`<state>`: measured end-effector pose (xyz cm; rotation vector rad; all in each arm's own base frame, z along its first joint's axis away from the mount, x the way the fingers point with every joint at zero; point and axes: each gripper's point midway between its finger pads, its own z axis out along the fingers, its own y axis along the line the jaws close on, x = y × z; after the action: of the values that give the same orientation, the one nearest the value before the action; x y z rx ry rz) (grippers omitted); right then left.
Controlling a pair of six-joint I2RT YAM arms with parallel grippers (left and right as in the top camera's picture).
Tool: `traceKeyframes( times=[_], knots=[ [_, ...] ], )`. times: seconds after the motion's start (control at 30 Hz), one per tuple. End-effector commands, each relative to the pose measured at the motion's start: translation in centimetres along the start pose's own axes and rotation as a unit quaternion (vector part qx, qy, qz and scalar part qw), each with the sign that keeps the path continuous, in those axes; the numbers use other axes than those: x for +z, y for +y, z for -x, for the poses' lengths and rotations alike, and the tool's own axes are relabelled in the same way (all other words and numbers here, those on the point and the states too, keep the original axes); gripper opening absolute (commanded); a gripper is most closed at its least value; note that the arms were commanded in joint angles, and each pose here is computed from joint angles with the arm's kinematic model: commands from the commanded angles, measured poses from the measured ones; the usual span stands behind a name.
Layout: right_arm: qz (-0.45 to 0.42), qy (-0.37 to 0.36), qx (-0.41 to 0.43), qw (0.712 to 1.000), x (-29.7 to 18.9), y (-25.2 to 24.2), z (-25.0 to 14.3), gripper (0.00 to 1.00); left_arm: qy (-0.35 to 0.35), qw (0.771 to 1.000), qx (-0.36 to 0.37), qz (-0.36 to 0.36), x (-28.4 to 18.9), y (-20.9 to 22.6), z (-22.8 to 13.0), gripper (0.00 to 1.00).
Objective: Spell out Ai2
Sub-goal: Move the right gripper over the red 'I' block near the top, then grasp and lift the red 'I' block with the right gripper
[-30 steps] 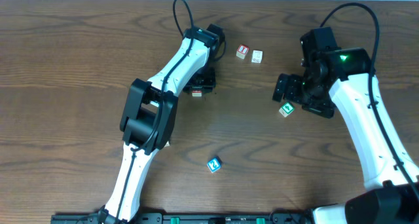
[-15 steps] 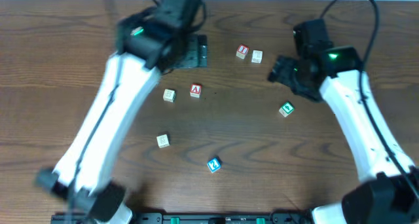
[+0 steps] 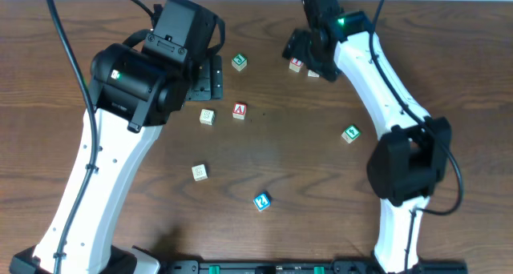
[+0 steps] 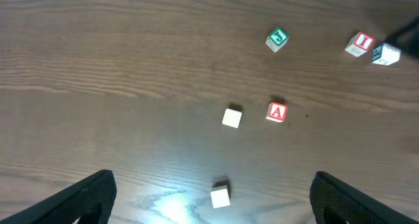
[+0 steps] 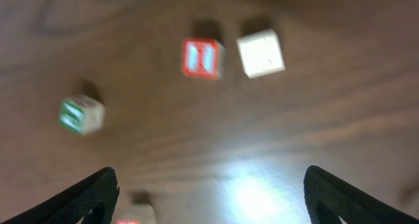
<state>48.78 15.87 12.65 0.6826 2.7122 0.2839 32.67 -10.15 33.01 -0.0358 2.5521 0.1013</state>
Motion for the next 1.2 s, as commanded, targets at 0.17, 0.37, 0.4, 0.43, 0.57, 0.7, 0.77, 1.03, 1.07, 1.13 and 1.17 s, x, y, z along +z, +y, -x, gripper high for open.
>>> traceKeyframes(
  times=[0.17,0.37,0.4,0.43,0.57,0.7,0.77,1.03,1.07,1.13,1.17],
  knots=[
    [0.045,0.014,0.084,0.995,3.5,2.0,3.0,0.86,-0.005,1.0,0.009,0.015,-0.1,0.7,0.1,0.95],
    [0.036,0.031,0.103,0.994,6.0,1.6,2.7,0.87,-0.005,1.0,0.01,0.015,-0.1,0.7,0.0,0.96],
    [0.032,0.034,0.103,0.994,6.4,1.4,2.5,0.88,-0.005,1.0,0.01,0.015,-0.1,0.7,0.0,0.95],
    [0.031,0.038,0.103,0.993,6.7,1.4,2.3,0.88,-0.005,1.0,0.01,0.015,-0.1,0.7,0.0,0.96],
    [0.027,0.047,0.092,0.994,7.8,1.5,1.6,0.89,-0.005,1.0,0.01,0.015,-0.1,0.7,0.0,0.95],
    [0.019,0.047,0.08,0.995,8.8,1.4,1.2,0.89,-0.004,1.0,0.01,0.015,-0.1,0.7,0.0,0.95],
    [0.017,0.049,0.079,0.996,9.2,1.3,1.1,0.89,-0.004,1.0,0.01,0.015,-0.1,0.7,0.0,0.95],
    [0.032,0.049,0.061,0.996,9.9,2.0,1.0,0.88,-0.003,1.0,0.01,0.016,-0.1,0.7,0.0,0.96],
    [0.029,0.049,0.059,0.997,10.0,1.9,1.0,0.88,-0.002,1.0,0.01,0.016,-0.1,0.7,-0.1,0.95],
    [0.026,0.049,0.055,0.997,10.4,1.8,0.9,0.86,-0.002,1.0,0.011,0.016,-0.1,0.8,-0.1,0.95],
    [0.024,0.05,0.055,0.997,10.5,1.6,0.9,0.85,-0.002,1.0,0.011,0.016,-0.1,0.8,-0.1,0.95]
  ],
)
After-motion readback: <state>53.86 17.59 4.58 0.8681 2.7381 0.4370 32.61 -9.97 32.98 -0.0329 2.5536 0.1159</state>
